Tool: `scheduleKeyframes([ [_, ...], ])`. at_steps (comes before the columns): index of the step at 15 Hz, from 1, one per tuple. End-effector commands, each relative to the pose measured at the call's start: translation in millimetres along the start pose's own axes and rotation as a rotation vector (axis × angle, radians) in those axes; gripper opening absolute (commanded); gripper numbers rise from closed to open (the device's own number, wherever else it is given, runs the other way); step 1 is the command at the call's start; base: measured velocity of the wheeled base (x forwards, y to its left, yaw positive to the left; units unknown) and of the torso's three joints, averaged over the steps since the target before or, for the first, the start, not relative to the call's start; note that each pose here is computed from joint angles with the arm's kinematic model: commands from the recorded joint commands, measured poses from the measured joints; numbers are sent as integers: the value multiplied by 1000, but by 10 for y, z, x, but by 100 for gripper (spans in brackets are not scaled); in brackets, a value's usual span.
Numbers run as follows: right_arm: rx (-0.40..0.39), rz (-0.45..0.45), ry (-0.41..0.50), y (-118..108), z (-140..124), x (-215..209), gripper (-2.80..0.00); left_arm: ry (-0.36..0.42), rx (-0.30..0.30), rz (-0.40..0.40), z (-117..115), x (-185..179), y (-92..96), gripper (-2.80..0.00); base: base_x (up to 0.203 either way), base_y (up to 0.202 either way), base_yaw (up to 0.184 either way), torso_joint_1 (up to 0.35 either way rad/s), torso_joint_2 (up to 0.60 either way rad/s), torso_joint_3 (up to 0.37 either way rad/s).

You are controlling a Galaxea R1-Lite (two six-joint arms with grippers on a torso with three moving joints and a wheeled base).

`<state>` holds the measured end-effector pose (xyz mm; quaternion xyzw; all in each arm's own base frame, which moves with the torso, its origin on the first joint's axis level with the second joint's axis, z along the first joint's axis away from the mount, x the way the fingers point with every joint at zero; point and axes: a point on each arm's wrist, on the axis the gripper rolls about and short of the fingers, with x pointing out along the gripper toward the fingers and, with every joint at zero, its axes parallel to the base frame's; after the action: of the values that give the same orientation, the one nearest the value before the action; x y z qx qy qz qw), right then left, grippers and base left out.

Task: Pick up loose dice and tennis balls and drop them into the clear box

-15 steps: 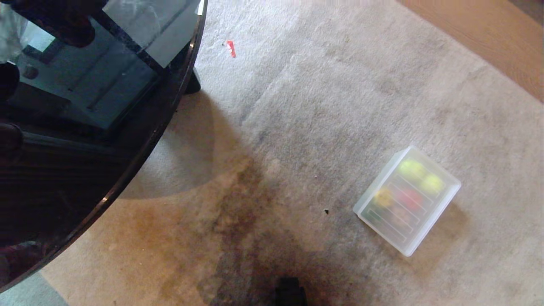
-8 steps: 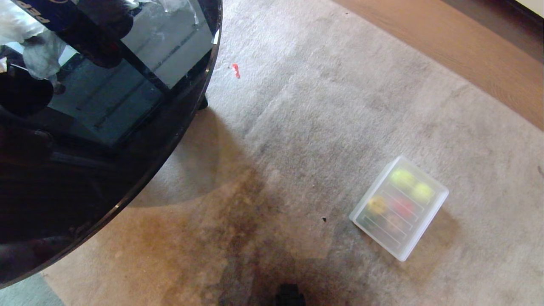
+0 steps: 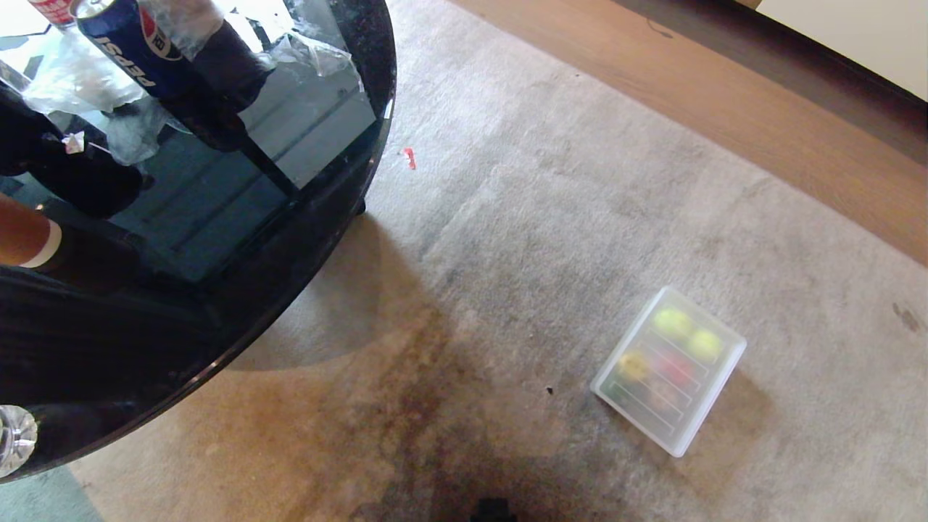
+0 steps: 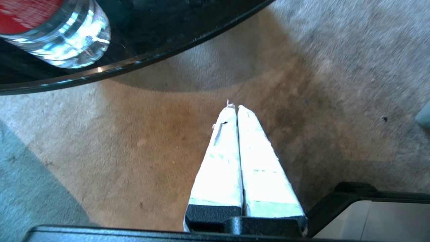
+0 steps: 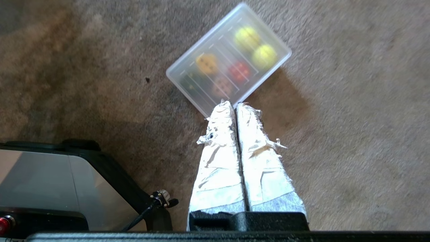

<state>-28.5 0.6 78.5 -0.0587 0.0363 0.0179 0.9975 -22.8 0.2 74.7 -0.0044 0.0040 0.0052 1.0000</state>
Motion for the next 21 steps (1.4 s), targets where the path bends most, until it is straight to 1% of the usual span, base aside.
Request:
scheduleKeyframes([
  [1, -1, 1, 2, 0, 0, 1, -280, 1, -2, 0, -4, 1, 0, -280, 0, 0, 0, 2, -6, 205],
  [21, -1, 1, 3, 0, 0, 2, -280, 1, -2, 0, -4, 1, 0, -280, 0, 0, 0, 2, 3, 203],
])
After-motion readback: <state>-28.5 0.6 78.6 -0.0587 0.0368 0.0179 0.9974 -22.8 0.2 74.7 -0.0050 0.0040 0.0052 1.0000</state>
